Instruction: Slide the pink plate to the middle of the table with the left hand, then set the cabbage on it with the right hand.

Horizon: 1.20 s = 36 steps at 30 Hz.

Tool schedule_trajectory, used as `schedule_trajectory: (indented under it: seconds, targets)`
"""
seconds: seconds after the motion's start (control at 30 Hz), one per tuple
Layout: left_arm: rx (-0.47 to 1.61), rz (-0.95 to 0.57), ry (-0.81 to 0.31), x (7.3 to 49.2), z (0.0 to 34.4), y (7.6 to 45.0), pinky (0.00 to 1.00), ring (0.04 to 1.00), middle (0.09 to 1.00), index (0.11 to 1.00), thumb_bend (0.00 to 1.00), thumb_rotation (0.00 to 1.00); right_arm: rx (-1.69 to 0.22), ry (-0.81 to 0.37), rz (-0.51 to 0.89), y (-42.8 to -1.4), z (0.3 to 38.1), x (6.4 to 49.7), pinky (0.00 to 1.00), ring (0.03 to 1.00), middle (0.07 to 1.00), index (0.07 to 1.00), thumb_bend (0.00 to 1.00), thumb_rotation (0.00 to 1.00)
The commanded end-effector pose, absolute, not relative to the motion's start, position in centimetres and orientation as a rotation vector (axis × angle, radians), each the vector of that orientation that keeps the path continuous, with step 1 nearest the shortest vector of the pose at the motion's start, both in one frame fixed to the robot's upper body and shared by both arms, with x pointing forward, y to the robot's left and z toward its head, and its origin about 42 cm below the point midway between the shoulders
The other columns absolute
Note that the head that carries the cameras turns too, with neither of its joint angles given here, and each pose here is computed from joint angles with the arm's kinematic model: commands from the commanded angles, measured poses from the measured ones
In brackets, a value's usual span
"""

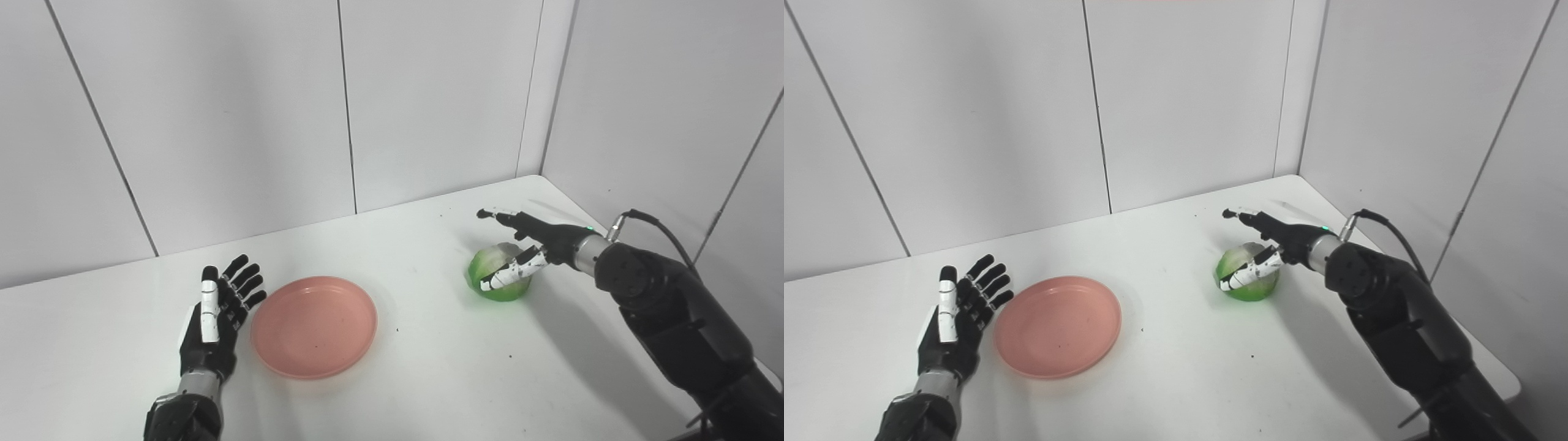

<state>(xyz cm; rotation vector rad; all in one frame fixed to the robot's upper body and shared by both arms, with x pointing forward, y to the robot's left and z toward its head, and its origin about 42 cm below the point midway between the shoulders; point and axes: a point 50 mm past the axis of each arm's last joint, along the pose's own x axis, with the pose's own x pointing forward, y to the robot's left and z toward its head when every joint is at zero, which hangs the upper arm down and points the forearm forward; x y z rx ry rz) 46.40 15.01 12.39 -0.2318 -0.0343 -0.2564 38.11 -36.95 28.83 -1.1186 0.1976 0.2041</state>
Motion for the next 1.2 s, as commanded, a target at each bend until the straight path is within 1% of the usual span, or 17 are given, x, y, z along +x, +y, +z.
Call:
schedule_trajectory:
  seconds: [0.0,0.07,0.13,0.27,0.6,0.63,0.67,0.7,0.77,0.8,0.83,0.9,0.93,0.97,1.0,1.07,1.17]
  targets:
    - [-0.238,-0.264,-0.061,47.1,13.7,15.0,0.80,0.854,0.833,0.811,0.84,0.99,-1.223,0.103,0.141,-37.3,31.3,38.9,0.93,0.967,0.964,0.933,1.00,0.47]
    - [-0.241,-0.263,-0.060,47.1,13.7,15.0,0.80,0.853,0.831,0.808,0.83,0.99,-1.252,0.094,0.133,-37.3,30.8,39.2,0.97,0.978,0.964,0.937,1.00,0.48]
    - [-0.243,-0.263,-0.056,47.0,13.8,15.0,0.81,0.856,0.833,0.814,0.83,0.98,-1.269,0.085,0.127,-37.4,30.4,39.5,1.00,0.985,0.960,0.941,1.00,0.47]
    - [-0.241,-0.268,-0.070,46.8,13.7,15.0,0.81,0.859,0.835,0.817,0.81,0.99,-1.353,0.094,0.135,-37.3,29.6,40.5,1.00,0.981,0.956,0.949,0.99,0.46]
    - [-0.246,-0.262,-0.065,46.6,13.6,14.8,0.80,0.847,0.829,0.810,0.83,0.97,-1.466,0.116,0.165,-36.6,28.3,42.2,1.00,0.949,0.935,0.928,1.00,0.38]
    - [-0.247,-0.262,-0.065,46.6,13.6,14.8,0.80,0.849,0.831,0.810,0.84,0.97,-1.459,0.105,0.166,-36.5,28.1,42.3,0.94,0.910,0.912,0.904,0.98,0.29]
    - [-0.249,-0.262,-0.064,46.6,13.6,14.8,0.80,0.850,0.832,0.811,0.84,0.97,-1.439,0.093,0.167,-36.4,27.9,42.3,0.84,0.877,0.895,0.884,0.96,0.23]
    - [-0.247,-0.263,-0.064,46.6,13.7,14.8,0.80,0.852,0.833,0.811,0.84,0.97,-1.417,0.077,0.169,-36.3,27.7,42.4,0.70,0.805,0.853,0.850,0.93,0.12]
    - [-0.247,-0.265,-0.065,46.6,13.7,14.8,0.80,0.852,0.833,0.810,0.84,0.97,-1.385,0.047,0.167,-36.3,27.3,42.3,0.64,0.773,0.833,0.837,0.92,0.07]
    - [-0.248,-0.265,-0.066,46.5,13.7,14.8,0.80,0.852,0.832,0.811,0.83,0.97,-1.376,0.034,0.164,-36.3,27.1,42.3,0.60,0.711,0.780,0.805,0.89,0.04]
    - [-0.251,-0.266,-0.068,46.5,13.7,14.8,0.80,0.851,0.831,0.811,0.83,0.97,-1.375,0.028,0.160,-36.3,26.9,42.3,0.57,0.673,0.747,0.786,0.87,0.01]
    - [-0.256,-0.265,-0.069,46.5,13.8,14.8,0.80,0.852,0.832,0.812,0.83,0.97,-1.374,0.017,0.156,-36.3,26.6,42.3,0.52,0.606,0.690,0.728,0.80,0.00]
    - [-0.258,-0.263,-0.069,46.5,13.8,14.8,0.79,0.849,0.830,0.810,0.83,0.97,-1.372,0.010,0.155,-36.3,26.5,42.3,0.49,0.520,0.612,0.681,0.67,0.00]
    - [-0.255,-0.262,-0.066,46.5,13.8,14.8,0.79,0.848,0.829,0.809,0.83,0.97,-1.367,-0.005,0.145,-36.3,26.4,42.3,0.47,0.468,0.564,0.652,0.58,0.00]
    - [-0.252,-0.262,-0.064,46.5,13.8,14.8,0.79,0.846,0.827,0.806,0.83,0.97,-1.364,-0.015,0.137,-36.3,26.3,42.2,0.45,0.448,0.533,0.584,0.55,0.00]
    - [-0.256,-0.263,-0.063,46.5,13.9,14.9,0.80,0.848,0.829,0.808,0.83,0.97,-1.372,-0.033,0.122,-36.3,26.2,42.3,0.43,0.447,0.511,0.504,0.53,0.00]
    - [-0.261,-0.258,-0.066,46.5,13.8,14.8,0.80,0.851,0.832,0.812,0.83,0.96,-1.385,-0.064,0.097,-36.3,26.2,42.2,0.43,0.448,0.507,0.482,0.52,0.00]
